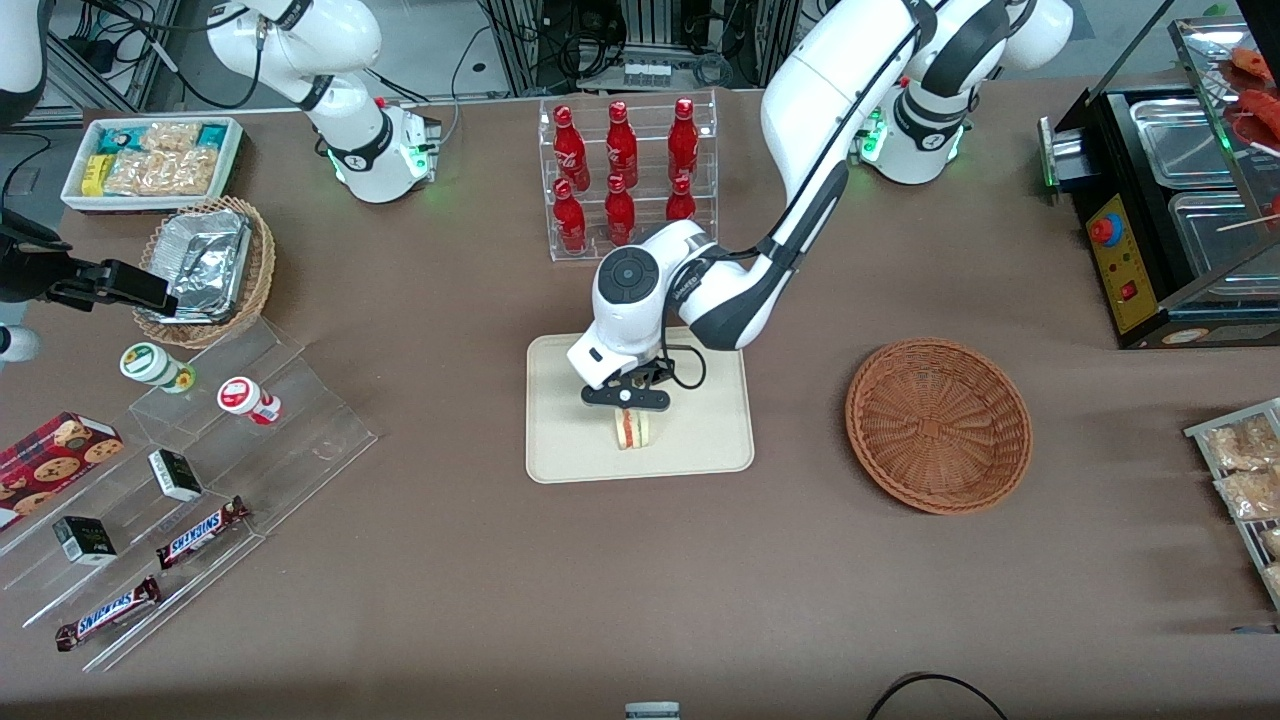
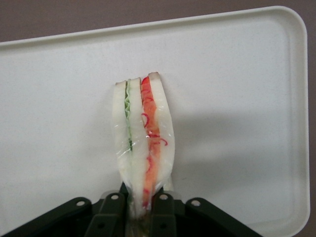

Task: Place sandwich from basket to tray

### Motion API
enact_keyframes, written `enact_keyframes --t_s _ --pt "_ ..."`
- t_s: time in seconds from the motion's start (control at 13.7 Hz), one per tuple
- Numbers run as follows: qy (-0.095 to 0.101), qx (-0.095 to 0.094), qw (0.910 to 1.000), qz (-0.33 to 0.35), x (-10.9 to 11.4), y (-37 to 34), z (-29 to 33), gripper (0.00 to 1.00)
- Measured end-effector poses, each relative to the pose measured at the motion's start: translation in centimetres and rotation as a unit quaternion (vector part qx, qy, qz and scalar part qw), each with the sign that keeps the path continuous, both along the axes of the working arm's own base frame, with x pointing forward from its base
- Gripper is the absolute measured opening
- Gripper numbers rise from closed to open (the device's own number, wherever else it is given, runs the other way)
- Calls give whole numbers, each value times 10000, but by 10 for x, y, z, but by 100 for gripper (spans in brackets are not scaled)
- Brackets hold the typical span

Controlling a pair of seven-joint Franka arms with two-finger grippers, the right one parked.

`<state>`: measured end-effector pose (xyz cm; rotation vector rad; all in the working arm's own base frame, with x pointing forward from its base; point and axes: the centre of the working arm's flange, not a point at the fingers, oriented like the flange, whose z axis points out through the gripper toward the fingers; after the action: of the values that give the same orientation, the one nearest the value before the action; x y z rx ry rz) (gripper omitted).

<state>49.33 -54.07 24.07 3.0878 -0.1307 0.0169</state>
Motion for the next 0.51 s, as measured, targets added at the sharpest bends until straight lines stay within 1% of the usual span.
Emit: enact_keyframes --t_s 0.15,0.29,0.37,0.51 --pt "-19 -16 10000 9 1 0 2 41" --pt "-90 -62 9999 55 7 0 11 63" --pt "-142 -92 9998 98 12 1 23 72" --pt "-227 -97 9993 278 27 13 68 93"
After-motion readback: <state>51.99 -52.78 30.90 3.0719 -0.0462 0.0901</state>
